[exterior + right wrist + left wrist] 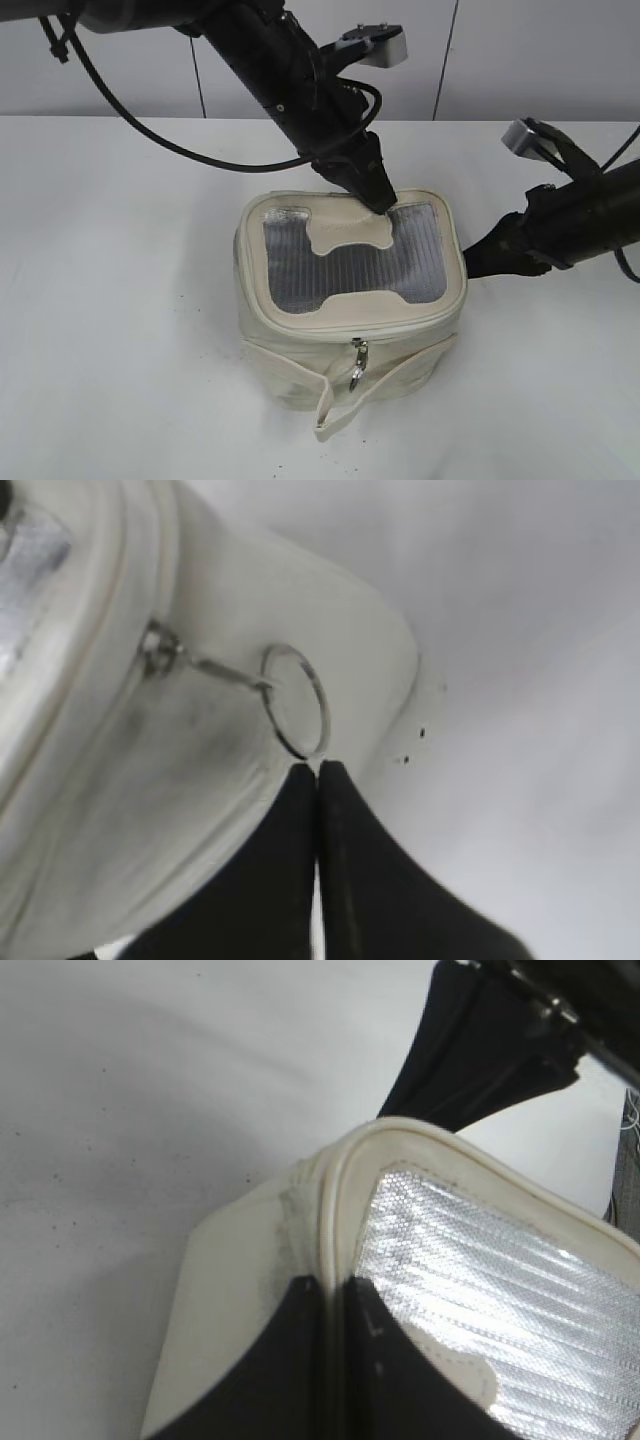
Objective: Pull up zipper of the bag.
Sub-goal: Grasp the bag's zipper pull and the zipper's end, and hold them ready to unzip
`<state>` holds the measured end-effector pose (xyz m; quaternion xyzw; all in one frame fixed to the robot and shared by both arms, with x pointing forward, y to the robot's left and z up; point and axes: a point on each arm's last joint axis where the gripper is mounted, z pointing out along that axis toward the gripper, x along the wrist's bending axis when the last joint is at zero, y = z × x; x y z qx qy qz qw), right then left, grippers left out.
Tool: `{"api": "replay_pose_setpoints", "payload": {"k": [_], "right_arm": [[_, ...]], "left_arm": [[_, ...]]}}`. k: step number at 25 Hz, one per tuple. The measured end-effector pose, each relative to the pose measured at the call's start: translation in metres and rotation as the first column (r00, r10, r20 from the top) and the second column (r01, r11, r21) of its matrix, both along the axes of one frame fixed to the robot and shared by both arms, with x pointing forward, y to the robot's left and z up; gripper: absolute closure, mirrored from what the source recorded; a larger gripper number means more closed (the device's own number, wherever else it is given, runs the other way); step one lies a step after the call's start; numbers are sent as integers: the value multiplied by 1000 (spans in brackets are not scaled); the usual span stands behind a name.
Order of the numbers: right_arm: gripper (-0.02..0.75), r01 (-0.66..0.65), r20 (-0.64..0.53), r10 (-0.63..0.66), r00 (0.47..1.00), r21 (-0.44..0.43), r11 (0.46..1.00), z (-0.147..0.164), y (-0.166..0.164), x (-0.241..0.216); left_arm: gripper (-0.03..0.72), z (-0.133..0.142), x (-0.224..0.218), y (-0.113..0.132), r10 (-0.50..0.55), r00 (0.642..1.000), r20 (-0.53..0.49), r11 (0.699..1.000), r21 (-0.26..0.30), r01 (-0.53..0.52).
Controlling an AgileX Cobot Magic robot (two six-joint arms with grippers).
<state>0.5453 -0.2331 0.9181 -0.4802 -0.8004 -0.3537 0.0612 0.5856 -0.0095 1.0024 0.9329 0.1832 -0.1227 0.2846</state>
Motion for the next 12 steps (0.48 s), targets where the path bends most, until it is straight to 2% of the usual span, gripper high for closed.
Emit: {"api": "replay_pose_setpoints", "payload": {"k": [4, 8, 10, 12], "right_arm": [[733, -8, 6, 8, 1000, -53, 999, 17, -4, -7], [729, -15, 33, 17, 999, -71, 997, 27, -5, -10], [668, -19, 35, 22, 999, -73, 997, 28, -5, -10], [552, -34, 40, 37, 999, -73, 997, 28, -4, -11]], "left_arm": [[646, 0, 0, 0, -1, 1000, 1, 1000, 0, 1], [646, 0, 0, 0, -1, 1000, 1, 1000, 0, 1], [646, 0, 0, 0, -1, 1000, 0, 1000, -1, 1], [646, 0, 0, 0, -1, 1000, 0, 1000, -1, 1]]}}
